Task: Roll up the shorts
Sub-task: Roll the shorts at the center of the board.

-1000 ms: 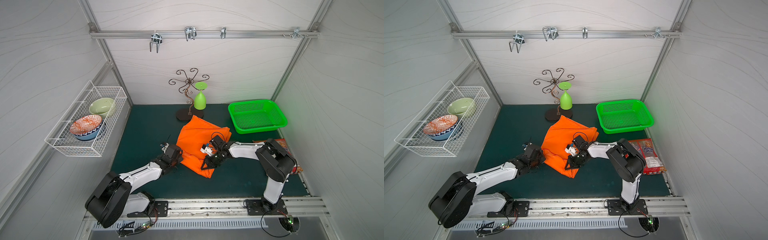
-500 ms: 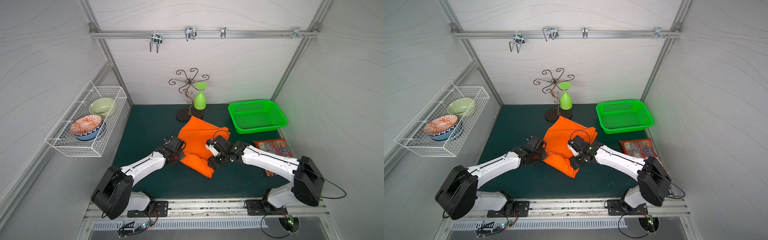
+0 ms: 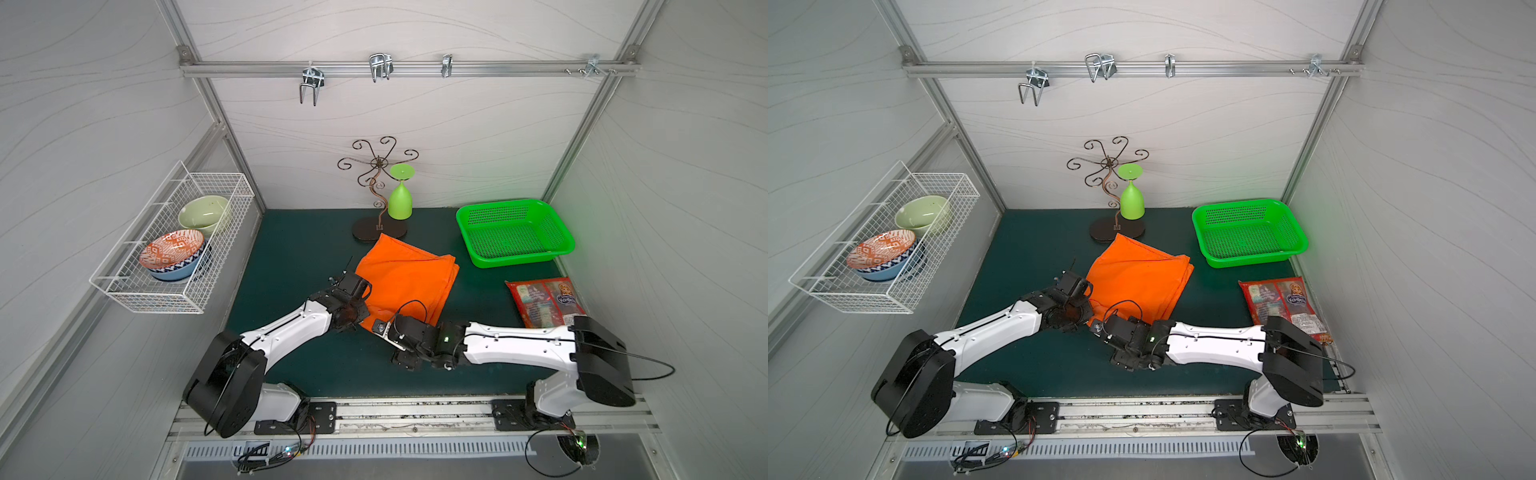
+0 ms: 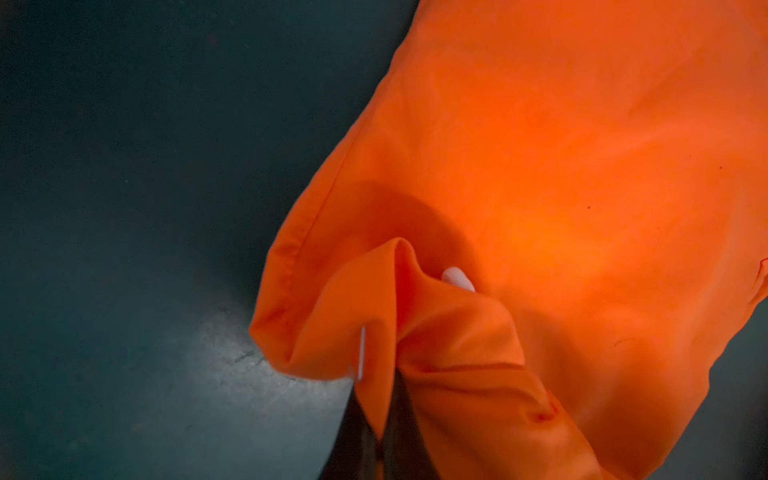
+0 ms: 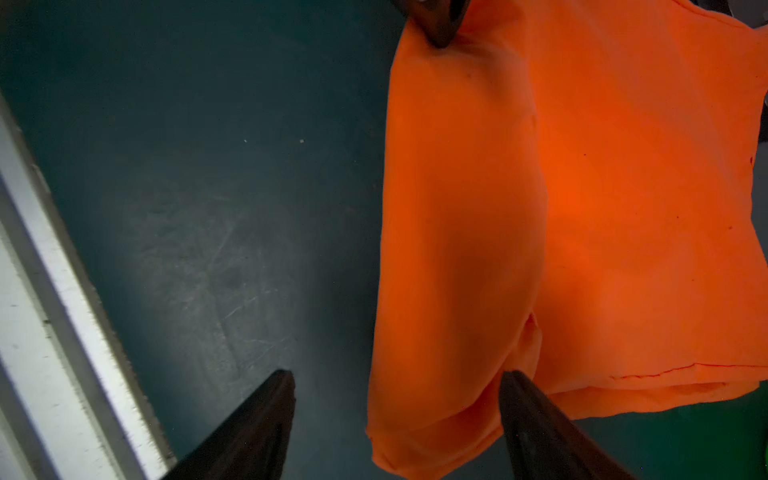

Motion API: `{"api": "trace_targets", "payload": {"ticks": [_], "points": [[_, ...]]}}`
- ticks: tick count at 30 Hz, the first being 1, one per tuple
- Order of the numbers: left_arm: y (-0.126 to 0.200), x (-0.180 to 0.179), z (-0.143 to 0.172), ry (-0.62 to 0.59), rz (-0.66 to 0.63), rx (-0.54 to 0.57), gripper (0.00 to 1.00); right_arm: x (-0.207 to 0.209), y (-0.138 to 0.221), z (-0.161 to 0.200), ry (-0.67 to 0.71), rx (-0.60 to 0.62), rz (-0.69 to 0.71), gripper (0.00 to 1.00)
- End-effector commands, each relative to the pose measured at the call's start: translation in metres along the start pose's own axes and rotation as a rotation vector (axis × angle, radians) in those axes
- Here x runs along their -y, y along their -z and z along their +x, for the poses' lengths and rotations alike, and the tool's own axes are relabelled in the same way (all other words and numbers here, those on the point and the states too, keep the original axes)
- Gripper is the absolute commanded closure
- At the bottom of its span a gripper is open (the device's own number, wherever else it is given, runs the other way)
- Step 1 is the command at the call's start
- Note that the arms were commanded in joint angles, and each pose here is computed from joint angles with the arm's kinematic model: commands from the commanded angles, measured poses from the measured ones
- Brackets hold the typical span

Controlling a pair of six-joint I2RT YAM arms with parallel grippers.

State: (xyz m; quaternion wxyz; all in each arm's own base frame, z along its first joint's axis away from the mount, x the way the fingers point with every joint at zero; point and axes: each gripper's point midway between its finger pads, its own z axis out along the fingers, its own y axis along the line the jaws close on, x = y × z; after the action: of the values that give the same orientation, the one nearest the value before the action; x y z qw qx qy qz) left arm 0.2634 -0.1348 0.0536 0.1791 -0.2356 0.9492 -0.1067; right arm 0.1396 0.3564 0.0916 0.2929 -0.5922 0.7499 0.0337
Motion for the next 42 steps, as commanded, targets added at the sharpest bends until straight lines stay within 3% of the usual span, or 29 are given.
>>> {"api": "trace_targets", "payload": {"ticks": [1, 10, 13, 19, 21, 23, 24, 26, 28, 32, 42], "points": [[0.006, 0.010, -0.008, -0.005, 0.023, 0.003, 1.00, 0.005, -0.011, -0.017, 0.116, 0.029, 0.104, 0.19], [0.007, 0.008, -0.007, 0.010, 0.031, -0.009, 1.00, 0.007, -0.051, -0.014, 0.170, -0.023, 0.191, 0.19], [0.006, 0.006, -0.006, 0.022, 0.037, -0.021, 1.00, 0.007, -0.063, -0.007, 0.166, -0.061, 0.190, 0.23], [0.005, -0.001, -0.006, 0.054, 0.042, -0.040, 1.00, 0.002, -0.074, 0.005, 0.138, -0.116, 0.122, 0.77], [0.006, -0.004, -0.008, 0.059, 0.040, -0.039, 1.00, -0.003, -0.070, 0.004, 0.122, -0.118, 0.074, 0.90], [0.008, -0.007, -0.010, 0.066, 0.033, -0.039, 1.00, -0.009, -0.063, 0.002, 0.106, -0.114, 0.013, 0.96], [0.011, -0.009, -0.012, 0.069, 0.023, -0.035, 0.94, -0.011, -0.060, 0.002, 0.096, -0.114, -0.021, 0.97], [0.017, -0.013, -0.019, 0.073, 0.005, -0.015, 0.66, -0.015, -0.053, 0.001, 0.060, -0.116, -0.093, 0.98], [0.025, -0.018, -0.026, 0.075, -0.016, 0.018, 0.50, -0.020, -0.046, 0.000, 0.009, -0.125, -0.182, 0.98], [0.039, -0.028, -0.037, 0.072, -0.041, 0.072, 0.45, -0.023, -0.035, -0.005, -0.075, -0.149, -0.324, 0.99], [0.033, -0.037, -0.033, 0.085, -0.058, 0.053, 0.54, -0.016, -0.028, -0.024, -0.399, -0.145, -0.691, 1.00]]}}
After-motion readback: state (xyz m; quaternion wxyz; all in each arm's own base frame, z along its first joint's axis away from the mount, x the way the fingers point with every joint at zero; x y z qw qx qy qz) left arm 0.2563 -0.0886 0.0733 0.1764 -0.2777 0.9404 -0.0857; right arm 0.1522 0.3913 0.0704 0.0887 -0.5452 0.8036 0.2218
